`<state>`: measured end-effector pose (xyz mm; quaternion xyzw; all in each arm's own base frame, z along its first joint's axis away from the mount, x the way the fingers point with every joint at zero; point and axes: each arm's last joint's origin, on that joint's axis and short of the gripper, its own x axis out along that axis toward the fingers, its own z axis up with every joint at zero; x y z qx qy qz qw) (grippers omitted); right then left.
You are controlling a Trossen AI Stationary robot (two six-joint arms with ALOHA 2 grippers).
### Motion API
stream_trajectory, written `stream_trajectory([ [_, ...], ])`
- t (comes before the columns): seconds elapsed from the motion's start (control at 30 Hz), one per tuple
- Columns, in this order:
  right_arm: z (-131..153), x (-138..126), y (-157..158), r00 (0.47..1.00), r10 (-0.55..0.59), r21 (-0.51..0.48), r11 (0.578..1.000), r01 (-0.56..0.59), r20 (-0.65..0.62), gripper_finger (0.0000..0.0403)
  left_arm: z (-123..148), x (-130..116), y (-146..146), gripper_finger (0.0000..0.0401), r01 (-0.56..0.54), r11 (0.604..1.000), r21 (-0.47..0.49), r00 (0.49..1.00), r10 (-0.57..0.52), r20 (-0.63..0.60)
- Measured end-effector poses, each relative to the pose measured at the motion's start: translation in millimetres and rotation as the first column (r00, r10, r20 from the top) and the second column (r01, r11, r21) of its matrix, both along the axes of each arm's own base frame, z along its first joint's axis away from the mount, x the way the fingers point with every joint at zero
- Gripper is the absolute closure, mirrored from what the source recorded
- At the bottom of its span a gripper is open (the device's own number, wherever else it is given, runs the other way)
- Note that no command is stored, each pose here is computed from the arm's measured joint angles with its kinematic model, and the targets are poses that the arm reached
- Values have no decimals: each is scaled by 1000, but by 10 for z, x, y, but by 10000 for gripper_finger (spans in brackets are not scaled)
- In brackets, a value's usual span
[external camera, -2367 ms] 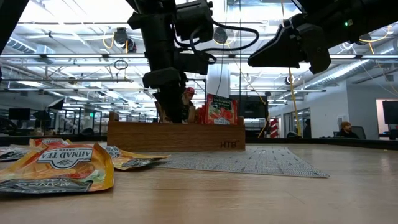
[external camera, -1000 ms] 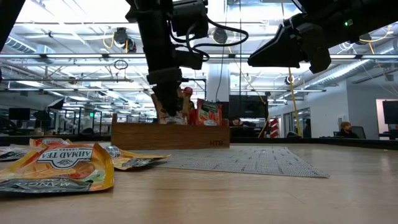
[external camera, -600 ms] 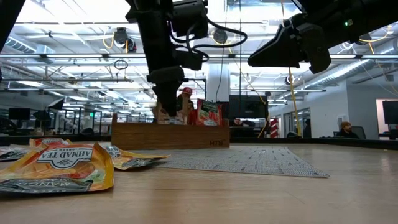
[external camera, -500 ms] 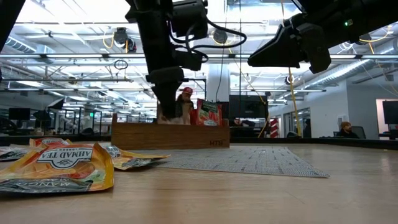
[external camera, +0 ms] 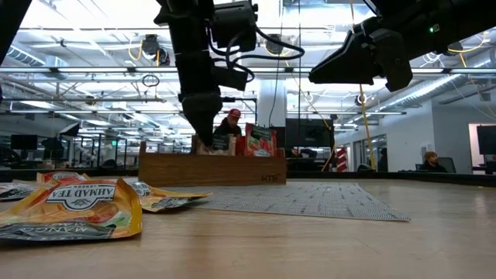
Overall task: Pick & Place Tea
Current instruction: Put the brown tea bag into the wooden organizer, then adjust the wooden organizer
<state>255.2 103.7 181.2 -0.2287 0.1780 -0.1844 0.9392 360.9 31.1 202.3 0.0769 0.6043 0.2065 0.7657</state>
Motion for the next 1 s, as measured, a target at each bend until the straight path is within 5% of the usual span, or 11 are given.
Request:
stream_trajectory([
  [0.67,0,0,0,1000,0,0,1000,0,0,330,45,24,-230,194,47,999,-18,999,-47,10],
  [0.87,-6,-2,0,1000,-2,4,1000,2,-3,330,401,87,-321,194,73,997,-18,996,-72,54],
  [1.0,-41,-17,-8,999,-10,7,1000,10,-32,330,716,-9,-376,194,140,990,12,965,-140,224],
])
